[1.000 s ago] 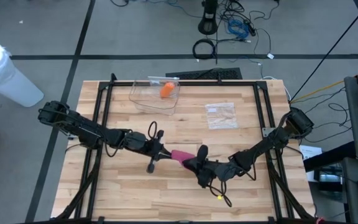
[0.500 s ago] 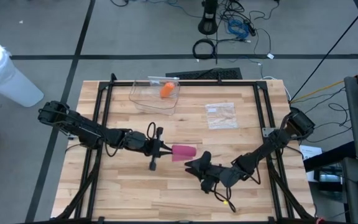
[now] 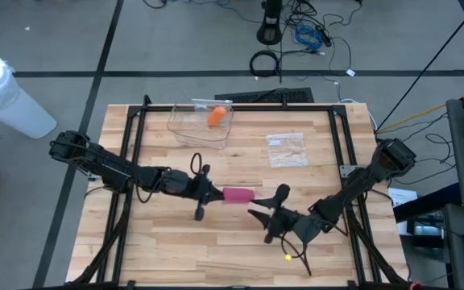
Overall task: Roll bandage
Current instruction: Roll the pink bandage
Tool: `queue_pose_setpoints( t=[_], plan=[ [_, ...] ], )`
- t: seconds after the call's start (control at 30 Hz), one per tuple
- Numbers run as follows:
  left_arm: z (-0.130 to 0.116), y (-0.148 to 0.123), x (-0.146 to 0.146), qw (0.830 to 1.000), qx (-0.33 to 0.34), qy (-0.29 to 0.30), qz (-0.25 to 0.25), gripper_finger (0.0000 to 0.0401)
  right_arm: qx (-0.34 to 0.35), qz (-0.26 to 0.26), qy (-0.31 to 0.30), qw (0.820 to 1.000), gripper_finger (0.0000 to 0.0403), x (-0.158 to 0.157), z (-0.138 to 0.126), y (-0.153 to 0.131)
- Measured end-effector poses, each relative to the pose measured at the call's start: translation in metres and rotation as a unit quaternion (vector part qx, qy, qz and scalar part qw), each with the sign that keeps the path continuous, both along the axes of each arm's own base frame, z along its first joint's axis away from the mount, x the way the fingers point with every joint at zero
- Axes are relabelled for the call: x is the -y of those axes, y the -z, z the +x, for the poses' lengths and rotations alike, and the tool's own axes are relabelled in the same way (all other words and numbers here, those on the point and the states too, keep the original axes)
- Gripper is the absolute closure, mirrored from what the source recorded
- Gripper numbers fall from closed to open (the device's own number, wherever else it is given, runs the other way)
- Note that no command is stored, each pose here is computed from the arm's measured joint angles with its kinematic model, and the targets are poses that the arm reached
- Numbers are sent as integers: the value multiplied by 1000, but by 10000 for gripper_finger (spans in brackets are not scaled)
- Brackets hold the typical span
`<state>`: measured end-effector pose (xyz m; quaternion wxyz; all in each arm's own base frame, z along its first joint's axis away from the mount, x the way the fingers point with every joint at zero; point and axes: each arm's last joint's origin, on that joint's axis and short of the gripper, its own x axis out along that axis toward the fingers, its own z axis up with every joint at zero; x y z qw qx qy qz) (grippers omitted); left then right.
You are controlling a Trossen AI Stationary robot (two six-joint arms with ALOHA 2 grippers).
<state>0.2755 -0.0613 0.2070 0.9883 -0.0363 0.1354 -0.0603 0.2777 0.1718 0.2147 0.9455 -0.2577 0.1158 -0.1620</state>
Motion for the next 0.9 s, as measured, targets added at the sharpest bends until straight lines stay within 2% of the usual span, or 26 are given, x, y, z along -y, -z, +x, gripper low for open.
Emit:
queue_pose_setpoints(
  t=[0.03,0.1,0.2,0.27,0.37,0.5,0.67,0.9],
  plan=[
    [0,0,0,1000,-3,-5,-25,388,3,20,1,1000,263,3,-4,1],
    [0,0,2,999,-6,5,-42,388,8,54,-4,998,264,6,-12,6],
    [-1,-1,7,998,0,46,-31,388,9,109,-38,993,264,6,-22,17],
    [-1,-3,9,996,15,86,-14,388,8,126,-43,991,264,5,-27,22],
    [-2,-4,11,992,20,128,-11,388,-5,120,-41,992,264,4,-34,30],
    [-3,-4,13,984,19,178,-22,388,3,92,-48,995,264,-3,-39,27],
    [-3,-6,14,982,26,183,-29,388,33,54,-80,995,264,-14,-42,16],
    [-2,-11,14,982,39,176,-64,388,12,-10,-76,997,264,-25,-27,22]
  ],
)
